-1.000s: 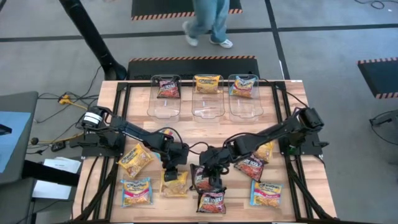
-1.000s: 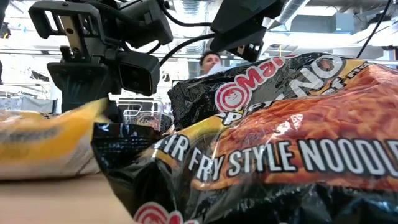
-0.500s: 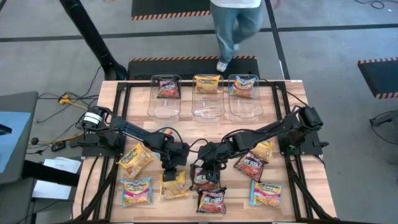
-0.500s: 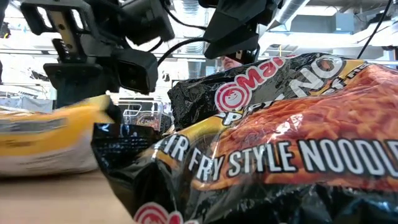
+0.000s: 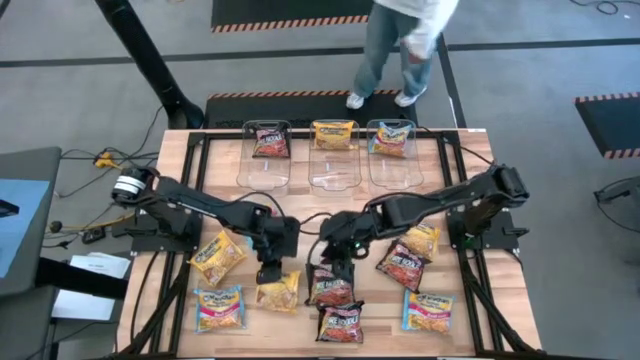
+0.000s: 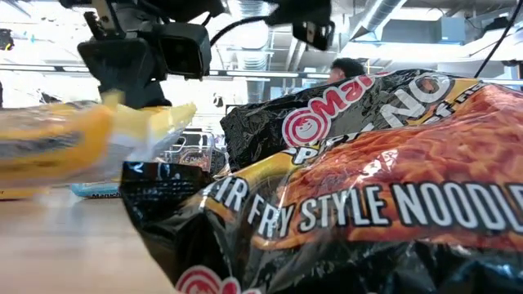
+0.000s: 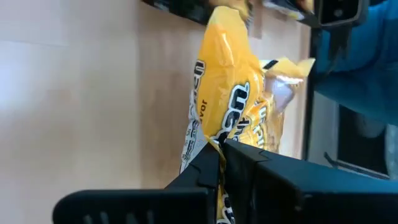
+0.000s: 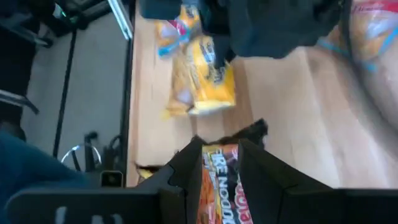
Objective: Sort Maruchan noodles
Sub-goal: Put the yellow noodle pack into the center transparent bin
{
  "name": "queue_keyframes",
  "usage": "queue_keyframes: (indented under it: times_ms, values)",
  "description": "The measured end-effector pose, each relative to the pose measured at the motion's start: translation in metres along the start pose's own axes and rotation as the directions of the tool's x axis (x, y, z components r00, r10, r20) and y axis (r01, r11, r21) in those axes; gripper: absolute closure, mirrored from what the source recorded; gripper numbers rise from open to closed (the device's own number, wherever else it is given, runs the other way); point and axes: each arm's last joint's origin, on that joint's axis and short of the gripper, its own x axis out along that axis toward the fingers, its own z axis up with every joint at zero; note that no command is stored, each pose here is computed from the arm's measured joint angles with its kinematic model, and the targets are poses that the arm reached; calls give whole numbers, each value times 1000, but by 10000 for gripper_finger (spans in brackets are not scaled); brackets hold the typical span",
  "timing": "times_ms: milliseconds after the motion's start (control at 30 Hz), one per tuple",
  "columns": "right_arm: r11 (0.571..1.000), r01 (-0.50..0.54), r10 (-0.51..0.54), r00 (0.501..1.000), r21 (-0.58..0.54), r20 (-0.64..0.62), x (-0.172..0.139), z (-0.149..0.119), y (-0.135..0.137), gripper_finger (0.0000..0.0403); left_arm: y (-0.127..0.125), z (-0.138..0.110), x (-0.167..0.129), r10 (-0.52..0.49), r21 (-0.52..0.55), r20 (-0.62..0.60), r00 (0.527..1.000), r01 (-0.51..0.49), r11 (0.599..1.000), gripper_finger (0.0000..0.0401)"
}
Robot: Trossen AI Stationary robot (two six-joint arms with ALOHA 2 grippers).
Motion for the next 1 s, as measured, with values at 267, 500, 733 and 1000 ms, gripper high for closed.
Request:
queue_keyframes:
  times_ms: [267,500,733,1000]
  values:
    - [999,42,-43,998,29,45,-30,14,-19,275,6,4,-33,32,7,91,995,-33,999,400]
    - [995,81,-86,993,54,85,-40,27,-42,275,16,8,-59,62,-5,183,981,-63,998,401]
    - [993,115,-117,990,31,80,-43,33,-65,274,30,10,-80,87,-25,247,965,-83,996,401]
    - [999,52,-51,995,-13,84,-50,40,-81,231,46,14,-98,119,-60,313,942,-106,993,401]
